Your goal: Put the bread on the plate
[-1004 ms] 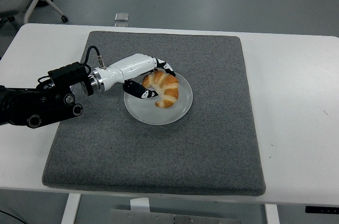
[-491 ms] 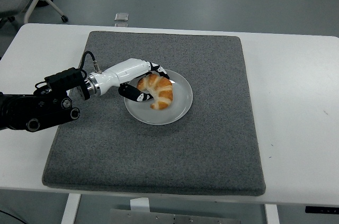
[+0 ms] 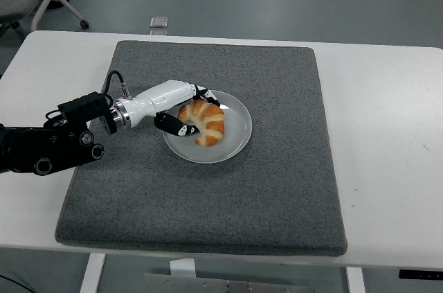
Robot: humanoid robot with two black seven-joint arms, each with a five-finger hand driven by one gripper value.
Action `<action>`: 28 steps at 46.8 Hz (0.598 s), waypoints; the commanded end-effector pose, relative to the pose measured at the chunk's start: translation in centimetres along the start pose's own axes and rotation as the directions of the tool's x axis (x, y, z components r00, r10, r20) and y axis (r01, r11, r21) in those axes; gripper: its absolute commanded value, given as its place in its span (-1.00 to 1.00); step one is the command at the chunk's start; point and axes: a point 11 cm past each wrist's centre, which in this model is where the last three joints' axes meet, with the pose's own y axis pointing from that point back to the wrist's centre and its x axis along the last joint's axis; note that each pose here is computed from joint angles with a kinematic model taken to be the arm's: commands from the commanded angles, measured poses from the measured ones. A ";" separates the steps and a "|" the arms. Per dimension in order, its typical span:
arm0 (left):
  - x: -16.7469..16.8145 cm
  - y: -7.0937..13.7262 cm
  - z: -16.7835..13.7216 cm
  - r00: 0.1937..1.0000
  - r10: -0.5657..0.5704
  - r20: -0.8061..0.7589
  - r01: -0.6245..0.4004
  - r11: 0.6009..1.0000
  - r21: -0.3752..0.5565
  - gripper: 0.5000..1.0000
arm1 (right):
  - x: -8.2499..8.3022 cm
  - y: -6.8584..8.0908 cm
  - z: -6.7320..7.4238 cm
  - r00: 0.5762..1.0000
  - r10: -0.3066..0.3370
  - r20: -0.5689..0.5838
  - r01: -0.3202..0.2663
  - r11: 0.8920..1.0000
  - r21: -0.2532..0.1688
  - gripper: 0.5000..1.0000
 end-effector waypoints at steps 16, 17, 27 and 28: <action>0.1 0.0 0.0 1.000 0.008 -0.011 -0.008 1.000 0.002 0.39 | 0.0 0.0 0.0 1.000 0.000 0.000 0.000 1.000 0.000 0.72; 0.1 0.0 0.0 1.000 0.008 -0.011 -0.008 1.000 0.002 0.39 | 0.0 0.0 0.0 1.000 0.000 0.000 0.000 1.000 0.000 0.72; -0.7 0.3 -0.3 1.000 0.000 -0.028 0.001 1.000 0.012 0.83 | 0.0 0.0 0.0 1.000 0.000 0.000 0.000 1.000 0.000 0.72; -0.8 0.3 -0.3 1.000 -0.001 -0.029 0.002 1.000 0.012 0.83 | 0.0 0.0 0.0 1.000 0.000 0.000 0.000 1.000 0.000 0.72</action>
